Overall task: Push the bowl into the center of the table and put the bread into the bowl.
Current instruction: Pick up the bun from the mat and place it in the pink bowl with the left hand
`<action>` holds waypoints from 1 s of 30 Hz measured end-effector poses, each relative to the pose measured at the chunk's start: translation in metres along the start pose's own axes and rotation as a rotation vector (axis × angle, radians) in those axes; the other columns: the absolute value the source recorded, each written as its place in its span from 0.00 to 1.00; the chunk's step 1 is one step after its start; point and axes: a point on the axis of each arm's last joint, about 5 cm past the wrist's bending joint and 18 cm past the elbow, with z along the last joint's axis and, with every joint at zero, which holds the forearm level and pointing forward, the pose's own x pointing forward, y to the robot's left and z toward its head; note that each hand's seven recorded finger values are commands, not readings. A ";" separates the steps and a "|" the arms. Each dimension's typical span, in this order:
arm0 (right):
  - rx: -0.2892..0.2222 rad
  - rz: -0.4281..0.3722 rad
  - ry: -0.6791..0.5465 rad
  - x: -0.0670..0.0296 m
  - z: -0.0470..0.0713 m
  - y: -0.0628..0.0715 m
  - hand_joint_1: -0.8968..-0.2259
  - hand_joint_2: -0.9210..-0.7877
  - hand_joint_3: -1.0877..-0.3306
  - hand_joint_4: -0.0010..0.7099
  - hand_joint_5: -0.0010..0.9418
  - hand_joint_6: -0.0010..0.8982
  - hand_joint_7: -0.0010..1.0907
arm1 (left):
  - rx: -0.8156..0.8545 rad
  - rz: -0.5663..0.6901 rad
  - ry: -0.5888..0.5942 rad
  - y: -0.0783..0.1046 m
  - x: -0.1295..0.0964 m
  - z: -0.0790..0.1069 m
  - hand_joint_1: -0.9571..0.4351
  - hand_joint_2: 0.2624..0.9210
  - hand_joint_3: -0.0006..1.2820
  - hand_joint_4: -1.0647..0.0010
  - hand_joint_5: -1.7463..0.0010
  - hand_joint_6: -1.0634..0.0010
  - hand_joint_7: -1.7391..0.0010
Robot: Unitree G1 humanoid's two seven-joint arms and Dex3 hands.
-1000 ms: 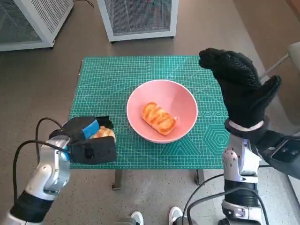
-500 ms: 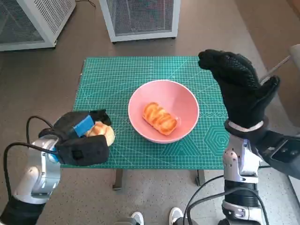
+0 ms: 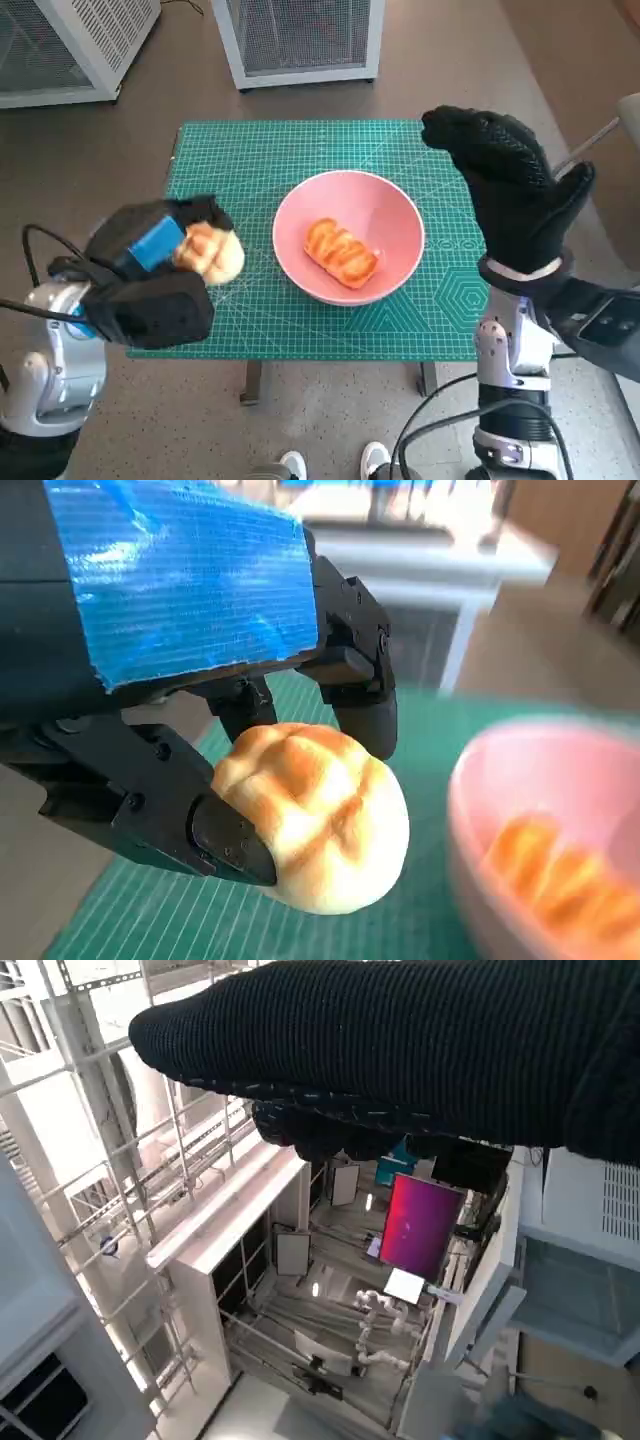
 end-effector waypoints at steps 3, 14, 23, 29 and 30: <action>-0.005 0.000 -0.002 -0.0002 0.000 0.000 0.58 0.00 0.93 0.38 0.00 0.16 0.43 | -0.010 0.039 -0.033 0.005 0.002 0.008 0.69 0.94 0.02 0.20 0.42 0.32 0.39; -0.008 0.003 0.001 -0.0003 -0.001 0.001 0.58 0.00 0.93 0.38 0.00 0.15 0.44 | 0.025 0.142 -0.210 0.011 0.023 0.047 0.69 0.94 0.01 0.18 0.42 0.31 0.42; -0.009 0.003 0.002 -0.0025 0.000 0.001 0.57 0.00 0.94 0.38 0.00 0.15 0.45 | 0.036 0.174 -0.370 0.002 0.045 0.074 0.69 0.94 0.01 0.17 0.43 0.32 0.41; -0.014 -0.003 0.010 -0.0070 0.001 0.000 0.57 0.00 0.93 0.38 0.00 0.14 0.44 | 0.023 0.156 -0.418 -0.012 0.060 0.080 0.69 0.95 0.01 0.18 0.43 0.34 0.40; -0.016 -0.004 0.011 -0.0072 0.001 0.000 0.57 0.00 0.93 0.38 0.00 0.14 0.44 | 0.020 0.148 -0.420 -0.015 0.063 0.080 0.69 0.95 0.01 0.19 0.42 0.35 0.39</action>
